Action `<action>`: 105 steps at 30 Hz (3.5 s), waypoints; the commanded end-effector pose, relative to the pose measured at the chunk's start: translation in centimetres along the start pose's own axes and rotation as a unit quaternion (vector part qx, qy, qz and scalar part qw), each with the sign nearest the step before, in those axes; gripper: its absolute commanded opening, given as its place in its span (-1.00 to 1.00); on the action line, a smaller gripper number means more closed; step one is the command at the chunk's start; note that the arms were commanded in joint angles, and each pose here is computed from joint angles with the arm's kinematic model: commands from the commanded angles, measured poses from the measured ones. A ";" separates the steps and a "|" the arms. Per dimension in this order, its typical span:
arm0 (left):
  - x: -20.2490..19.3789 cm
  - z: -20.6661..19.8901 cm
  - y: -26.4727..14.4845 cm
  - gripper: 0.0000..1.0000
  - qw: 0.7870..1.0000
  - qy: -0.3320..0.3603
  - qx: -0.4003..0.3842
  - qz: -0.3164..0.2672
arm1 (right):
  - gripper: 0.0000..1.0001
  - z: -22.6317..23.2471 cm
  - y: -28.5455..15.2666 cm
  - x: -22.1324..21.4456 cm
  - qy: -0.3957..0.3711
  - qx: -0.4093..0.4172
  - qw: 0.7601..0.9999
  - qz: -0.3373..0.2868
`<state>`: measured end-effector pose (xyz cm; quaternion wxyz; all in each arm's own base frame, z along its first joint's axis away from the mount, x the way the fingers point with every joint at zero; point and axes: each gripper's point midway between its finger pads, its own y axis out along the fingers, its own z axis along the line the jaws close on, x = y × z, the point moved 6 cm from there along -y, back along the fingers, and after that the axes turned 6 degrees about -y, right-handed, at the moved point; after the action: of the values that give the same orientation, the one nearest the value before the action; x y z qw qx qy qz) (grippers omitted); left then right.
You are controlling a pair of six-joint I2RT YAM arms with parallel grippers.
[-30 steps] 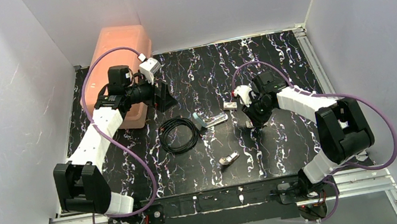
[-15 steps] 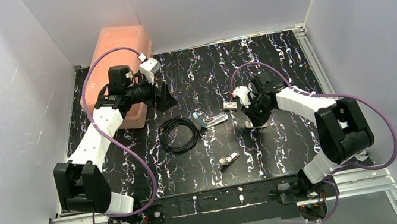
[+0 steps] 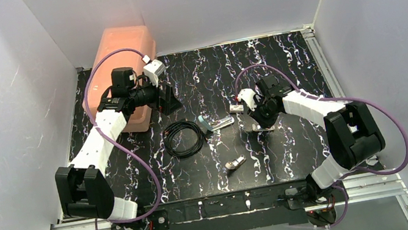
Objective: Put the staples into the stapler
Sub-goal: Pick up the staple from the staple box.
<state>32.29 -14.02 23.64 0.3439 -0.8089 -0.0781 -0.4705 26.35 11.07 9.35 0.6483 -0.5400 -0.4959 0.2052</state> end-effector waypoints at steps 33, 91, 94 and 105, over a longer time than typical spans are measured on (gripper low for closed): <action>0.1 -0.2 -0.1 0.97 1.000 0.002 -0.012 0.002 | -0.41 0.9 -0.6 0.5 -0.029 -0.023 0.999 -0.009; 0.0 -0.1 -0.1 0.97 1.000 0.003 -0.011 0.005 | -0.35 -1.5 0.4 -0.1 -0.020 -0.031 0.999 0.004; -0.1 0.0 0.0 0.97 1.000 0.004 -0.012 0.006 | -0.35 -1.5 0.5 -0.1 -0.019 -0.029 0.999 0.003; -0.1 0.0 0.0 0.97 1.000 0.004 -0.012 0.007 | -0.39 -1.5 0.8 -0.1 -0.018 -0.026 1.000 0.004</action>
<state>32.31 -14.02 23.43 0.3442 -0.8084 -0.0734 -0.4718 26.52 9.99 8.06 0.6249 -0.5610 -0.4953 0.2225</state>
